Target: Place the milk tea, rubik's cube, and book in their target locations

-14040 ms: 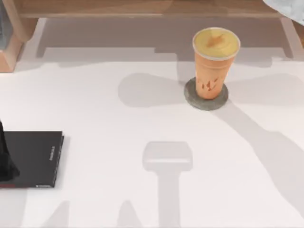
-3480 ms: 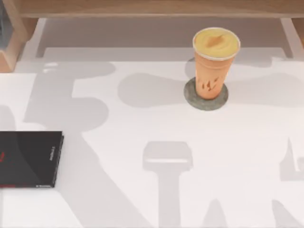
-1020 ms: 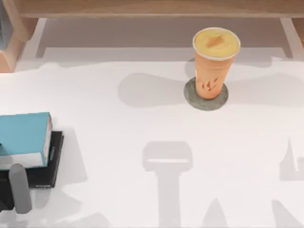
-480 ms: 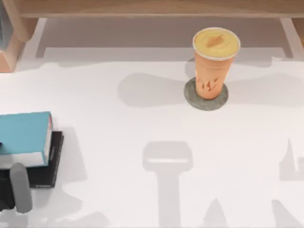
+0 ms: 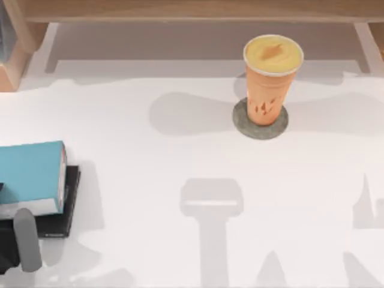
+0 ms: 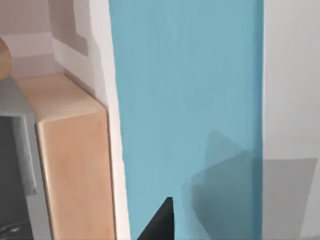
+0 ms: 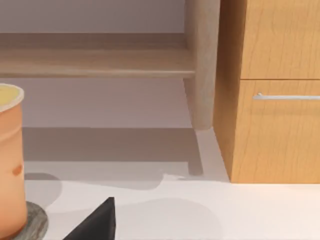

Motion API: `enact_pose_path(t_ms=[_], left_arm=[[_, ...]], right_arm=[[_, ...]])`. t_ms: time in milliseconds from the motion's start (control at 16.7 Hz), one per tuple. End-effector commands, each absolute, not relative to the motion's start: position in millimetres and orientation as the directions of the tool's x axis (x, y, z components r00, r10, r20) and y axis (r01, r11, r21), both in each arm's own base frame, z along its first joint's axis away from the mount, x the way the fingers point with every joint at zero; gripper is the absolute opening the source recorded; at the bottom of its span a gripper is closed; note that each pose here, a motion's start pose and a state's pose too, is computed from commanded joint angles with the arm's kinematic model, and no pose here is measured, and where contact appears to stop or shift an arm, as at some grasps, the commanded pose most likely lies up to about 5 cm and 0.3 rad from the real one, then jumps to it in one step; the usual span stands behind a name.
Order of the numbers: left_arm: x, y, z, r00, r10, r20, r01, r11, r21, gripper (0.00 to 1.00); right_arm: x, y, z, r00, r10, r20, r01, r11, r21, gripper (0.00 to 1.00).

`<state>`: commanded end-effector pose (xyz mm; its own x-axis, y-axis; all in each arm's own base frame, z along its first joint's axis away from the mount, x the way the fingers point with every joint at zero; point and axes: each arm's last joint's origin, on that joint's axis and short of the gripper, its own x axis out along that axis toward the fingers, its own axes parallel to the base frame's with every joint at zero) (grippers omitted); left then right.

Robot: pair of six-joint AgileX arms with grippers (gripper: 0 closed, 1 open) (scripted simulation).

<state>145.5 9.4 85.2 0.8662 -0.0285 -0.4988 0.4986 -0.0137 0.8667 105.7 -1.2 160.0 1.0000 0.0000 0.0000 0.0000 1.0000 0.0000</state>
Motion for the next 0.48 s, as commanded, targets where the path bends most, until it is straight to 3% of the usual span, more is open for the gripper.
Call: enact_pose_path(t_ms=[120,480], left_arm=[[145.5,9.4,85.2,0.866,-0.028,-0.499,0.499,-0.014,0.867,0.98],[145.5,9.4,85.2,0.866,-0.028,-0.499,0.499,-0.014,0.867,1.0]], right_arm=[[105.7,-1.2,160.0,1.0,0.0,0.0,0.0,1.0,0.0,1.0],[105.7,-1.2,160.0,1.0,0.0,0.0,0.0,1.0,0.0,1.0]])
